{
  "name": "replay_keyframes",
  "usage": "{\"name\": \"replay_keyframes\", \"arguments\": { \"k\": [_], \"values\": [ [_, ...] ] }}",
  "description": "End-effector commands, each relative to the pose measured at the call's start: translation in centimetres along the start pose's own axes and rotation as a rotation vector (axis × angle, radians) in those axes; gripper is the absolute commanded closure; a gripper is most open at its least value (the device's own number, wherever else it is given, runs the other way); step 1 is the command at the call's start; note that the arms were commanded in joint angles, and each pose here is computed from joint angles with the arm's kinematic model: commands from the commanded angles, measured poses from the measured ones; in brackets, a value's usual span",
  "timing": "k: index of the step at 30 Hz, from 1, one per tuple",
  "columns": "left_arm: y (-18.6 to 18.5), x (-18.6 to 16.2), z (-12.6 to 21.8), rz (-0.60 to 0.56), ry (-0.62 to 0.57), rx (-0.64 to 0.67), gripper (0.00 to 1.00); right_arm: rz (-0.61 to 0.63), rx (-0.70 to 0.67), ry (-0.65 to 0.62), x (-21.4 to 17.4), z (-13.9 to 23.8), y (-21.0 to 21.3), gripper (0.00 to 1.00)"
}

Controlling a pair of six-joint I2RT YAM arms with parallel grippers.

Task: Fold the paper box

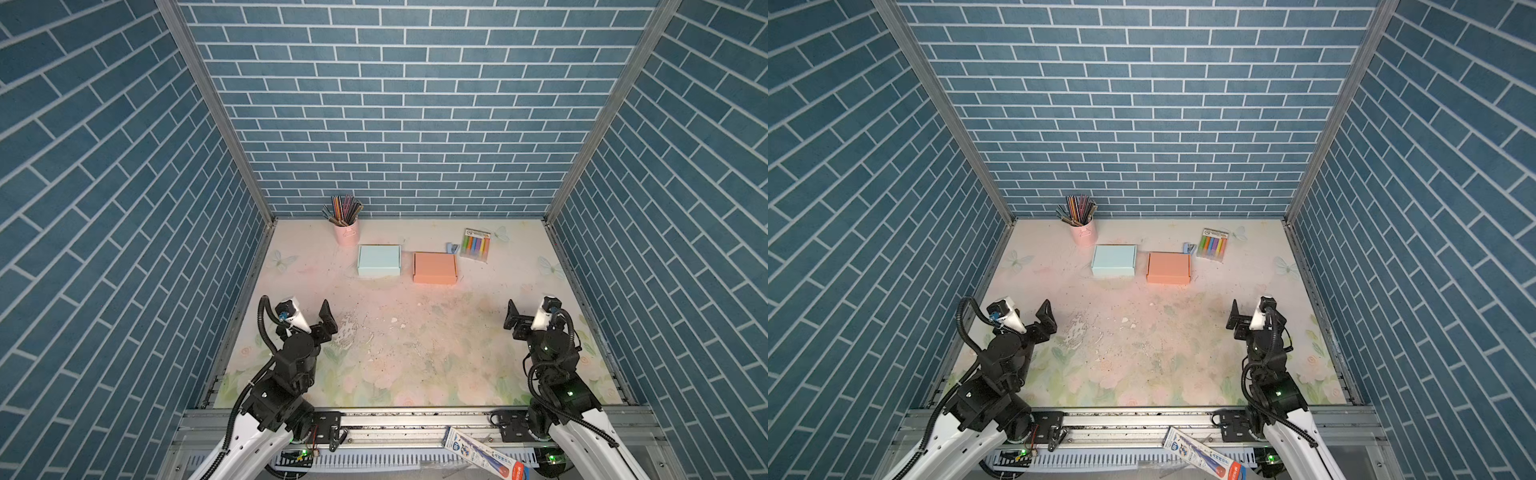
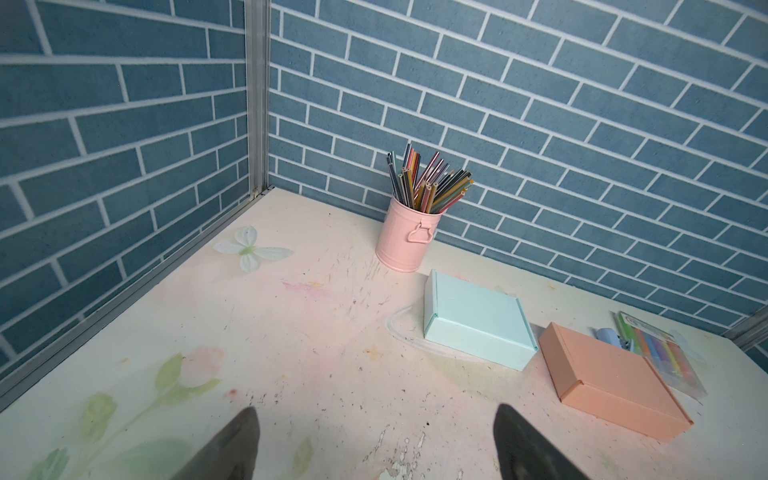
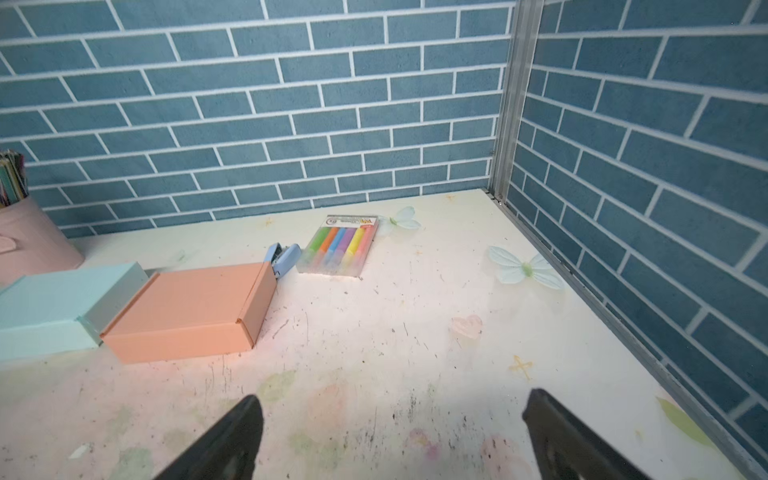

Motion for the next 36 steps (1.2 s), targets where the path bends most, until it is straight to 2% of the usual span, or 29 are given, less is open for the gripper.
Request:
{"name": "replay_keyframes", "arguments": {
  "k": [1,8,15,17,23,36],
  "values": [
    [0.5,-0.2,-0.2,-0.061,-0.063,0.032,0.12,0.049,-0.017,-0.030,0.5,-0.1,-0.1,0.02],
    [1.0,-0.8,-0.5,-0.134,-0.113,0.051,0.11,0.075,-0.094,-0.012,-0.8,-0.5,-0.7,0.01],
    [1.5,-1.0,-0.6,-0.218,-0.149,0.106,0.11,0.051,-0.212,-0.030,-1.8,-0.3,-1.8,0.02],
    [1.8,-1.5,-0.8,-0.239,-0.144,0.124,0.12,0.076,-0.161,-0.044,-1.9,-0.3,-1.4,0.02],
    [2.4,-3.1,-1.3,-0.267,-0.125,0.135,0.12,0.084,-0.135,-0.041,-2.3,-0.6,-1.2,0.02],
    [3.7,-3.6,-2.4,-0.254,-0.174,0.190,0.12,0.098,-0.140,-0.014,-3.1,-1.7,-1.1,0.01]
  ]
}}
Point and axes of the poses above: each gripper's point midway between its finger pads, its own z axis back along the fingers, its own y axis along the line the jaws close on, x = y × z, the point moved 8 cm from there along z, back along the fingers, and after that the axes turned 8 degrees about z, right-handed, at the moved point
